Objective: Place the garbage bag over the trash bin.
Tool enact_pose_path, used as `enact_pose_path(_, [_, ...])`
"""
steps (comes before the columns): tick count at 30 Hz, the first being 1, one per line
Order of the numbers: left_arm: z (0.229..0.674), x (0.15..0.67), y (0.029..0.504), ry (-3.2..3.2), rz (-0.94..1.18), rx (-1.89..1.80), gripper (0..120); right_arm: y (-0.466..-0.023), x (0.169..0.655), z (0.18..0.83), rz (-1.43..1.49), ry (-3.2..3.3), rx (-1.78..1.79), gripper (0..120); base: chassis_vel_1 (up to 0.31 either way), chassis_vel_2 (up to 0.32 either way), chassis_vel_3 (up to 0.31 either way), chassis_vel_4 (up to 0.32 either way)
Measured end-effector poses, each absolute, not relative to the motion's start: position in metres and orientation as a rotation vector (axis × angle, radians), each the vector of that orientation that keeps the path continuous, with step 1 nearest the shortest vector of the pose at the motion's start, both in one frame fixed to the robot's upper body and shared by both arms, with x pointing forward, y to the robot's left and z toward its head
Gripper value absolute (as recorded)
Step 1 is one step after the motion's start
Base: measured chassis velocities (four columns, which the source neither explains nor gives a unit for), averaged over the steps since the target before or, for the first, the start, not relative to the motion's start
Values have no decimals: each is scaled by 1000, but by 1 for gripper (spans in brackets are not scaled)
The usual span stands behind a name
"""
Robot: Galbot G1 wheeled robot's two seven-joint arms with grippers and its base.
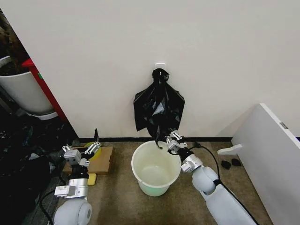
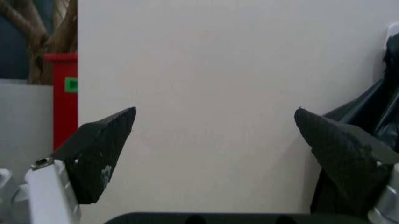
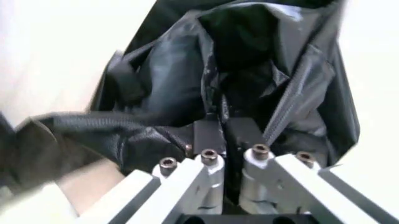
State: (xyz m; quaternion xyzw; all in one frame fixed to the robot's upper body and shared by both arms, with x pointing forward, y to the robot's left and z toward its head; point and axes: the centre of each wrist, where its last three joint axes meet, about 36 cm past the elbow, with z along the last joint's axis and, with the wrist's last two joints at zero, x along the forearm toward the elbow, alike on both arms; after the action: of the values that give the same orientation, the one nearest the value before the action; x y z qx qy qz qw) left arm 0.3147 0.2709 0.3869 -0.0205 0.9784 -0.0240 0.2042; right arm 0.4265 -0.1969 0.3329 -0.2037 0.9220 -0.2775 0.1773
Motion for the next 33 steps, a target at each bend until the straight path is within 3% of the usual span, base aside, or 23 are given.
enact_pose_path(4, [396,325,276,2711,-64,46,100,-185,413,346,-391,2693,-638,0,0,0,0,0])
enact_pose_path(6, [402,338,280,2693,-102,215,100,-175,403,359,-34,2699,-708,0,0,0,0,0])
enact_pose_path(10, [413,363,281,2672,-184,526,100,-168,395,369,274,2644,-809,0,0,0,0,0])
enact_pose_path(21, [418,457,290,2730,44,906,100,-154,394,369,403,2548,-947,0,0,0,0,0])
enact_pose_path(30, [407,501,278,2669,611,1023,100,-153,393,370,375,2517,-968,0,0,0,0,0])
enact_pose_path(33, [408,504,276,2651,665,1022,99,-153,393,369,366,2516,-969,0,0,0,0,0])
